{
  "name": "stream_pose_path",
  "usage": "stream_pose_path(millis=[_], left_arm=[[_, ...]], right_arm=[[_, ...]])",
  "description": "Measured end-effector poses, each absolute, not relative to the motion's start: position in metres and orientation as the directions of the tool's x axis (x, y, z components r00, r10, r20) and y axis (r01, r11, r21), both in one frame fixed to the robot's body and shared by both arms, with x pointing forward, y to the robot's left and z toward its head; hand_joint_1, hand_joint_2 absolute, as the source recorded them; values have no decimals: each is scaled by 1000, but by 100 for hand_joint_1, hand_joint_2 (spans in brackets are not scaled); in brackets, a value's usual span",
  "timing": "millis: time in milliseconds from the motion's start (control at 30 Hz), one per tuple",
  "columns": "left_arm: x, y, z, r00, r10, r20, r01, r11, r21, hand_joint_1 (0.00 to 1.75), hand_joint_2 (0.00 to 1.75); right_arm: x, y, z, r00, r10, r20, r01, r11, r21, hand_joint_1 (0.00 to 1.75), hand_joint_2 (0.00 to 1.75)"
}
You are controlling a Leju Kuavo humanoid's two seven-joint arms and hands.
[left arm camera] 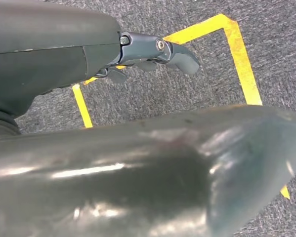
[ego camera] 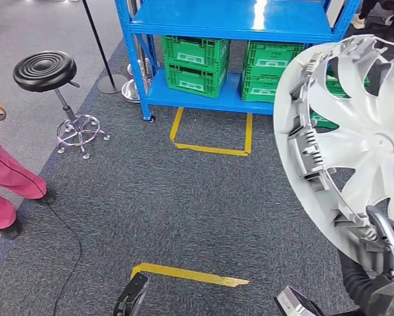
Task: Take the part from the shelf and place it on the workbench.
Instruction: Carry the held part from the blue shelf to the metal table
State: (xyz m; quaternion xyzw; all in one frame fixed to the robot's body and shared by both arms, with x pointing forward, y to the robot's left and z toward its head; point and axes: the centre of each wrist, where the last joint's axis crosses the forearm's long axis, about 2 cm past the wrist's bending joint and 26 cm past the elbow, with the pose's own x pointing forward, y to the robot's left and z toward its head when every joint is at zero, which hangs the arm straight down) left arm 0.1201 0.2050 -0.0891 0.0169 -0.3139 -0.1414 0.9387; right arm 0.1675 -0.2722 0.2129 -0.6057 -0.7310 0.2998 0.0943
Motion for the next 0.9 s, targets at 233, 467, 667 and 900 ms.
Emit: stream_pose_path(millis=[233, 467, 667, 900], left_arm=[[120, 205, -89, 762, -276, 586, 256, 959, 118, 0, 0], [120, 203, -89, 762, -276, 586, 259, 959, 115, 0, 0], [120, 203, -89, 761, -277, 586, 261, 959, 114, 0, 0], [119, 202, -89, 761, -278, 587, 261, 958, 114, 0, 0]], right_arm=[[167, -271, 213, -257, 940, -226, 828, 93, -553, 175, 175], [167, -272, 212, -267, 933, -243, 827, 92, -555, 175, 175], [168, -273, 213, -268, 930, -250, 829, 91, -552, 175, 175], [168, -273, 213, -267, 931, -248, 830, 91, -551, 175, 175]])
